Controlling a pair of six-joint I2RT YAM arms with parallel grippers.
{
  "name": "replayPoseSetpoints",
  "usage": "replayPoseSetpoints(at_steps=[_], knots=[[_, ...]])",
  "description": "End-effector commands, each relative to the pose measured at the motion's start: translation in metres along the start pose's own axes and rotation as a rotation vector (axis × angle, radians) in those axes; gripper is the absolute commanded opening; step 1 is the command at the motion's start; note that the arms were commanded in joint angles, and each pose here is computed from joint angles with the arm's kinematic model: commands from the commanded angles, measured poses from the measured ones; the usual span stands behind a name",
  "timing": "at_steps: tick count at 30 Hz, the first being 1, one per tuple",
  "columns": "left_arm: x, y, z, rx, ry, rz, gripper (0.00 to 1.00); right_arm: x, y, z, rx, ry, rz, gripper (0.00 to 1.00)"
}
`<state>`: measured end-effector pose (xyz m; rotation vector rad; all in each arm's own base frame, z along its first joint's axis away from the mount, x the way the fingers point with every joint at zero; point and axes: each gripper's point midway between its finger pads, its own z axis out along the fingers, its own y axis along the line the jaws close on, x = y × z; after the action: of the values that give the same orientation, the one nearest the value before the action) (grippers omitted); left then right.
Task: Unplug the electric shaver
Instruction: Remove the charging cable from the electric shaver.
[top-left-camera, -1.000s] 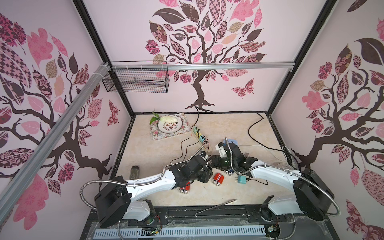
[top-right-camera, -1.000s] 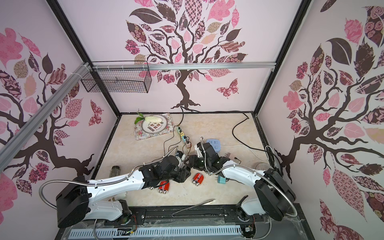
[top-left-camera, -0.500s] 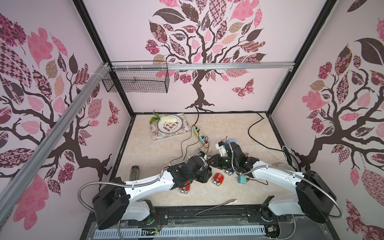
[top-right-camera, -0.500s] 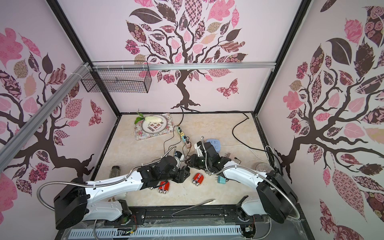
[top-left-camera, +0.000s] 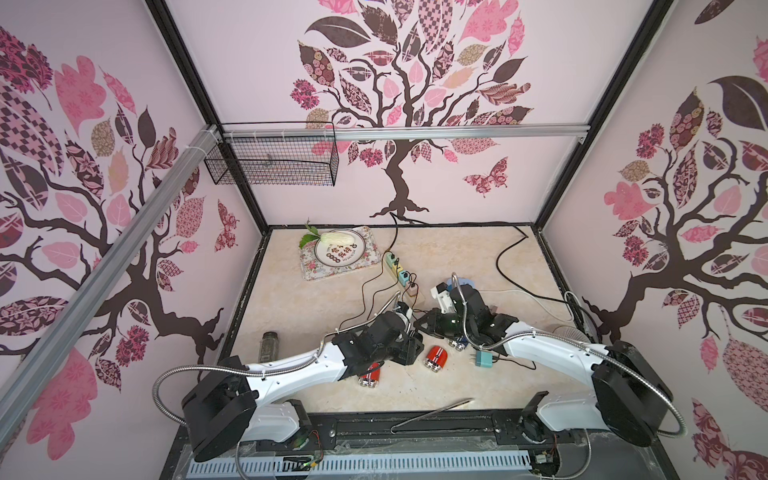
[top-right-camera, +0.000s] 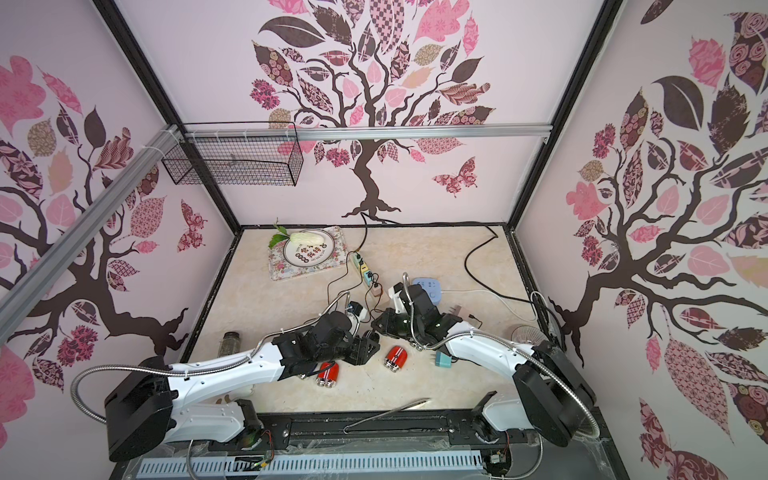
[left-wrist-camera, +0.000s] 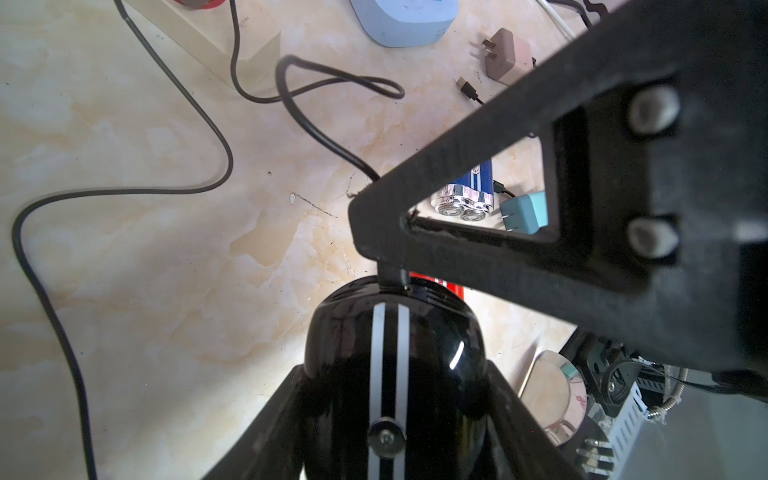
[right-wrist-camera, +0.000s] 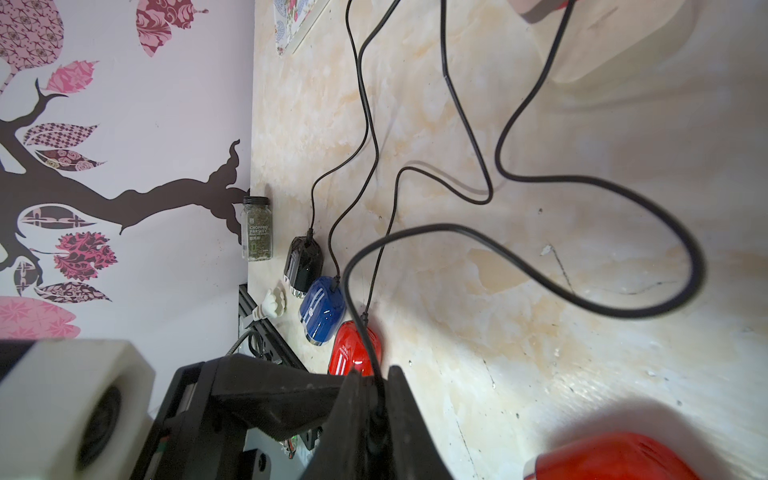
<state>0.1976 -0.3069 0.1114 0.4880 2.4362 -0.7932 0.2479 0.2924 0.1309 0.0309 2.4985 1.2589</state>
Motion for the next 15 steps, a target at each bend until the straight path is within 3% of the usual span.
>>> replayPoseSetpoints(at_steps=[1,15], knots=[[-0.0064,-0.0044,-0.0052,0.034,-0.04,0.0,0.16,0.0006,0.0065,-0.0044,-0.025,-0.01,-0.009,0.14],[0.0021,-0.0016,-0.0038,0.035,-0.012,0.015,0.16,-0.005,0.0047,-0.0042,-0.001,-0.03,-0.014,0.09]])
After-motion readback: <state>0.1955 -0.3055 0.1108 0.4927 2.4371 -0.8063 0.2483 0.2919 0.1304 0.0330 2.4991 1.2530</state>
